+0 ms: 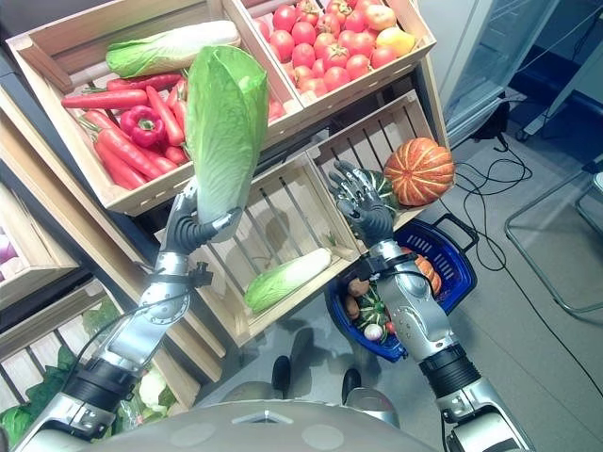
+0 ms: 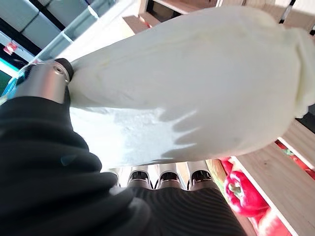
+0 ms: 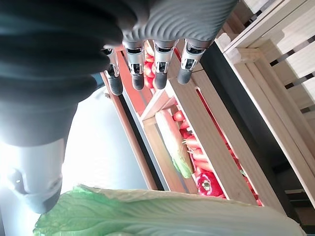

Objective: Pick up fruits and vegetables into the basket

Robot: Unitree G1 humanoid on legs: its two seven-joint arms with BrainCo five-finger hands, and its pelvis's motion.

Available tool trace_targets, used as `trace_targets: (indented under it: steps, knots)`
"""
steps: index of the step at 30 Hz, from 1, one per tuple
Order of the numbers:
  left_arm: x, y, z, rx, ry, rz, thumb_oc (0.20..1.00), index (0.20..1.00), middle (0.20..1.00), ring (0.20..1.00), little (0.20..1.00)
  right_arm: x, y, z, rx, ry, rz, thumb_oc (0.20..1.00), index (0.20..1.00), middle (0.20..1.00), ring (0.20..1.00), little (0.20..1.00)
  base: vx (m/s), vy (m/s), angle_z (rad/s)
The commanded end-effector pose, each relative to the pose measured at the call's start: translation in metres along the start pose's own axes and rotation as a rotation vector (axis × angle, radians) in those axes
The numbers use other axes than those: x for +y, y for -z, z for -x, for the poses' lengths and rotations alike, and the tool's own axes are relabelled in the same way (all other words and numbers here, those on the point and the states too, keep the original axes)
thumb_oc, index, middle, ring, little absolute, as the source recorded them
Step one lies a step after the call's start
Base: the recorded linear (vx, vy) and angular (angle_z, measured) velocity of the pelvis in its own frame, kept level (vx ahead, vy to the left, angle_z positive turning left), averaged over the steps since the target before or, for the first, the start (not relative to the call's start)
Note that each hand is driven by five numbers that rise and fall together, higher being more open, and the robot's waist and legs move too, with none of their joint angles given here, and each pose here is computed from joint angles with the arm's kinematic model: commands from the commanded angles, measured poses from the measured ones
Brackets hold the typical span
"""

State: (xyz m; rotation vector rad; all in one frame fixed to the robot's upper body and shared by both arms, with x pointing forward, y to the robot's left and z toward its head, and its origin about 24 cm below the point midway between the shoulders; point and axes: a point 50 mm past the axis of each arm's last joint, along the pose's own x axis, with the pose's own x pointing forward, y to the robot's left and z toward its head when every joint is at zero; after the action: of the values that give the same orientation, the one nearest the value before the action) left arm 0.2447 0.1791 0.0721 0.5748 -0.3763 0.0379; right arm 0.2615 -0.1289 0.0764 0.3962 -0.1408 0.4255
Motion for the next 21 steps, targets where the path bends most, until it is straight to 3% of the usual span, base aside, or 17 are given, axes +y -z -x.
trace_targets:
  steps: [1,11,21]
  knots:
    - [0.0,-0.023,-0.017,-0.173,0.028,-0.02,0.2,0.2,0.2,0.2,0.2,0.019,-0.026,-0.011,-0.151,-0.101,0.02,1.0,1.0,1.0,1.0,1.0,0.0,0.0,0.0]
    - [-0.033,-0.027,-0.012,-0.232,0.351,-0.106,0.2,0.2,0.2,0.2,0.2,0.03,-0.026,-0.014,-0.126,-0.209,0.032,1.0,1.0,1.0,1.0,1.0,0.0,0.0,0.0]
    - [-0.046,-0.036,-0.014,-0.299,0.49,-0.188,0.2,0.2,0.2,0.2,0.2,0.033,-0.021,-0.018,-0.085,-0.236,0.023,1.0,1.0,1.0,1.0,1.0,0.0,0.0,0.0]
